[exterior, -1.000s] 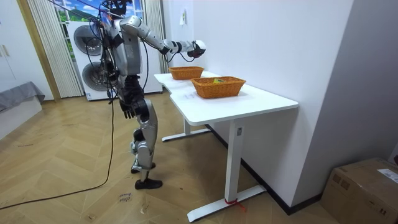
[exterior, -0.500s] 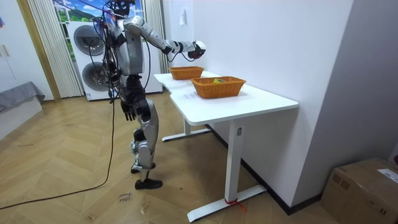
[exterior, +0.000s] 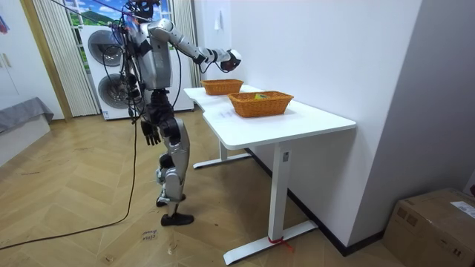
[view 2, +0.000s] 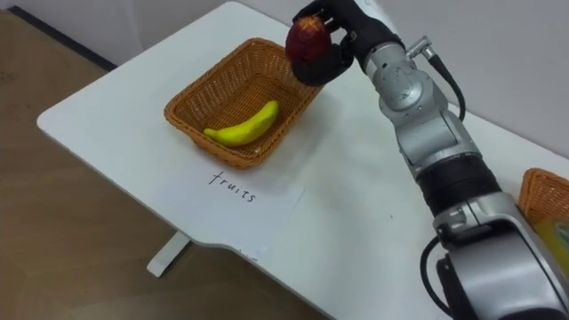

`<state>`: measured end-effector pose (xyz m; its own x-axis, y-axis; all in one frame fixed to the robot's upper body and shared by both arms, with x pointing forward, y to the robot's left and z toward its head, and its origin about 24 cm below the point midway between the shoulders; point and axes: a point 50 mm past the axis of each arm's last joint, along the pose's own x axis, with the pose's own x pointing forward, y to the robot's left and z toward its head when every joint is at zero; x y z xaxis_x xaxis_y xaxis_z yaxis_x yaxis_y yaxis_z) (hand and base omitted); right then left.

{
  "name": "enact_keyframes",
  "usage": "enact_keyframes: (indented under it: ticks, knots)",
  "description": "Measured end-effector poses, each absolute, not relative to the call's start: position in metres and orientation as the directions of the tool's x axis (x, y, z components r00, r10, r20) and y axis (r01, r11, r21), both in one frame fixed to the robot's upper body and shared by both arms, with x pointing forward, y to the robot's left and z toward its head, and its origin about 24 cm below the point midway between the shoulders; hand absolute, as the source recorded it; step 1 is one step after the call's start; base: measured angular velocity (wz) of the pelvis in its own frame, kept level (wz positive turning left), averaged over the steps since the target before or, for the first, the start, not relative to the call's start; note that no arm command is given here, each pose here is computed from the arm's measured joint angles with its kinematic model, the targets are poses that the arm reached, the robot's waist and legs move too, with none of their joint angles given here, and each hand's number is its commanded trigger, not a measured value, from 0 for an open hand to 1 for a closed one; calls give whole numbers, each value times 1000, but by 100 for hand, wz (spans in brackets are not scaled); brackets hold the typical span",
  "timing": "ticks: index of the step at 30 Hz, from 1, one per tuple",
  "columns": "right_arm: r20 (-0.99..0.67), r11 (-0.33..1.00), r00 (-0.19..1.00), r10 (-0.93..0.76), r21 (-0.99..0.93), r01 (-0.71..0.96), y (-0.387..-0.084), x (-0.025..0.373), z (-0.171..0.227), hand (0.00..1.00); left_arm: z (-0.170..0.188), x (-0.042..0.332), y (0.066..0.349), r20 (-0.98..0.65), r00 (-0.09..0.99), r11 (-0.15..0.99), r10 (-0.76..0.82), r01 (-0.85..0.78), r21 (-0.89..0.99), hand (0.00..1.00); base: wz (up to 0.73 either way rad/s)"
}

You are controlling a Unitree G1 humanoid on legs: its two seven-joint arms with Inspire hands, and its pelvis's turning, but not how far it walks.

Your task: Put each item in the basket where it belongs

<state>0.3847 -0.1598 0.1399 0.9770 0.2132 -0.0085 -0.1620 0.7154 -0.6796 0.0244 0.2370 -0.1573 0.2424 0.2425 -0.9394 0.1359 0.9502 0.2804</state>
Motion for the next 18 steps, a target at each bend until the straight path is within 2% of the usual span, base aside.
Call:
enact_keyframes:
  ticks: [6,7,8,9,10,11,12,13,18]
  knots:
    - [-56,681,965,256,-698,-221,-150,383,132,100,-157,25,238,-936,244,947,253,134,291,0,1]
    - [-60,677,964,261,-700,-227,-149,383,132,95,-157,25,239,-936,244,947,254,134,292,0,0]
    - [-67,670,961,268,-703,-236,-147,383,130,71,-157,25,240,-935,245,946,256,135,295,0,0]
    - [-71,666,959,273,-705,-242,-146,382,130,55,-156,25,241,-934,246,945,258,135,297,0,0]
    - [-73,665,959,275,-706,-244,-146,382,129,51,-156,25,241,-934,246,945,259,135,297,0,0]
    - [-74,664,958,276,-706,-245,-146,382,129,20,-156,26,241,-934,248,945,259,135,298,0,0]
    - [-74,664,958,276,-706,-246,-146,382,129,6,-156,26,241,-933,250,945,259,135,298,0,0]
    - [-74,664,958,276,-706,-246,-146,382,129,0,-156,26,241,-932,252,945,259,134,299,0,0]
    - [-74,663,958,276,-707,-245,-146,382,129,0,-155,26,242,-926,256,939,278,129,318,0,0]
